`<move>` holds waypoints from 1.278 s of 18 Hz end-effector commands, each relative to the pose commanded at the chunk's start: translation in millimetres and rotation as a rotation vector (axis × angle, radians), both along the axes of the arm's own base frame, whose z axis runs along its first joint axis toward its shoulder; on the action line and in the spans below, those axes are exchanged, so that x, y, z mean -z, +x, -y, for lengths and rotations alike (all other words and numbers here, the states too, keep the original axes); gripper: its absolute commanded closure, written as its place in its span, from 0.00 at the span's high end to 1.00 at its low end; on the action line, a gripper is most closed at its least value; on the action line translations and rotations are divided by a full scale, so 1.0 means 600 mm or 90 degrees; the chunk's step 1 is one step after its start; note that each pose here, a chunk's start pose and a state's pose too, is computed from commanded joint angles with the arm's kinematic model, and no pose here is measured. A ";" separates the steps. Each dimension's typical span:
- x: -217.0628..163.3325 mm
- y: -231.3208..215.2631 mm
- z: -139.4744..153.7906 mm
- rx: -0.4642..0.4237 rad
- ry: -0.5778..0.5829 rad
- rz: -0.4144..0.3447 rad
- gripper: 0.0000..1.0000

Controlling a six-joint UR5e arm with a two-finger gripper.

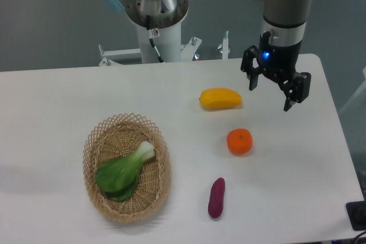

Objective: Pick up the green vegetable from the basket
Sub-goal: 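Move the open gripper over the basket above the green bok choy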

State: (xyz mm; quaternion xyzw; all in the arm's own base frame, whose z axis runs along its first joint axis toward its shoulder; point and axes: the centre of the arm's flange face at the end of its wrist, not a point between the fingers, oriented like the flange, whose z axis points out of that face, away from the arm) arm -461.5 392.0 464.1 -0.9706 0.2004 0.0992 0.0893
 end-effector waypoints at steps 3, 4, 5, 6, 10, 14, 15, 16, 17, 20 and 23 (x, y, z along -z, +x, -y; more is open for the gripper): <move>0.002 0.002 -0.002 0.005 -0.001 -0.002 1.00; 0.000 0.006 -0.004 0.008 -0.003 -0.003 1.00; -0.003 0.015 -0.006 0.011 0.002 -0.003 1.00; -0.003 0.019 -0.005 0.009 0.001 -0.002 1.00; 0.010 0.050 -0.012 -0.025 0.053 0.049 1.00; 0.020 0.090 -0.041 -0.118 0.094 0.062 1.00; 0.022 0.116 -0.069 -0.108 0.100 0.065 1.00; 0.033 0.133 -0.087 -0.114 0.096 0.075 1.00; 0.041 0.147 -0.101 -0.127 0.096 0.090 1.00; 0.081 0.201 -0.135 -0.146 0.079 0.130 1.00; 0.132 0.258 -0.177 -0.175 0.052 0.168 1.00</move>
